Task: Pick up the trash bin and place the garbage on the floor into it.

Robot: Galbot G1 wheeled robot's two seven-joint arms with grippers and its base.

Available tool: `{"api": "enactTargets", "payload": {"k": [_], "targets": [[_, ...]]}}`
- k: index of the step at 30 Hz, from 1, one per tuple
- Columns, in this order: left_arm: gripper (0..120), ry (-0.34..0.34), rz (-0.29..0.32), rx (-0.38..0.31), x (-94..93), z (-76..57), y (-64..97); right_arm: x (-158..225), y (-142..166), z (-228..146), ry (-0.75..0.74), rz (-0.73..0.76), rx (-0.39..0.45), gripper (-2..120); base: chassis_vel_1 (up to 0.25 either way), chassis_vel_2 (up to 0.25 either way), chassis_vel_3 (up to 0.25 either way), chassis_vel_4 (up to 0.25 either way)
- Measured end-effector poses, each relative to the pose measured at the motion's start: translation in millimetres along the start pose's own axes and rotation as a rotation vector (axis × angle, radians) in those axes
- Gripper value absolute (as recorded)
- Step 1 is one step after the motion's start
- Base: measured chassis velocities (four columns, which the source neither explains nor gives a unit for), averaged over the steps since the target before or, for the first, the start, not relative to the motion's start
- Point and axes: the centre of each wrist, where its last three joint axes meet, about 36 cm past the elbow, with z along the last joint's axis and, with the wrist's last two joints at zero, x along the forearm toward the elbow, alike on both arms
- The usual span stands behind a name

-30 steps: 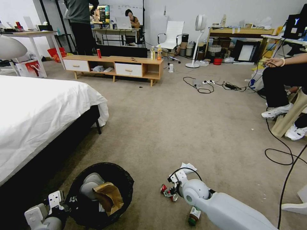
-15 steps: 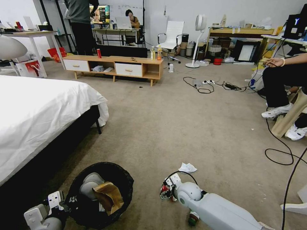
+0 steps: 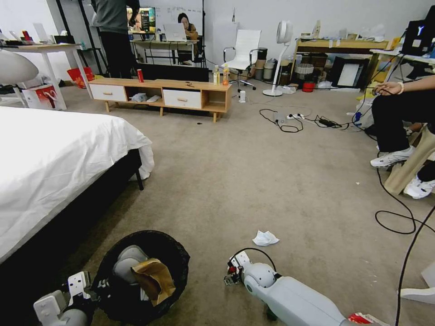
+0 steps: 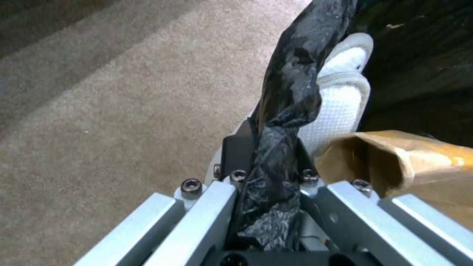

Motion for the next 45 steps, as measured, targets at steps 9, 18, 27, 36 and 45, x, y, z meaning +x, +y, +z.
{"api": "enactTargets", "payload": {"k": [9,18,27,36,45], "targets": [[2,0.002,-0.001,0.001,-0.4,0.9,0.7,-6.0,-2.5,11.0,0.011,0.004,0.002,100,0.0,0.0,0.0,0.0],[2,0.002,-0.003,0.001,-0.8,2.2,0.5,-6.7,1.2,19.4,0.014,0.0,-0.001,87,0.0,0.0,0.0,0.0],[2,0.007,-0.008,0.001,-3.0,4.5,0.9,-6.6,0.1,24.0,0.008,0.006,-0.005,52,0.0,0.0,0.0,0.0],[2,0.01,-0.006,0.002,-6.5,6.3,-0.1,-5.0,-1.5,32.6,0.007,0.01,-0.006,26,0.0,0.0,0.0,0.0],[2,0.013,-0.001,0.002,-6.6,5.7,-2.6,12.3,-13.5,40.2,-0.005,0.012,-0.03,26,0.0,0.0,0.0,0.0]]}}
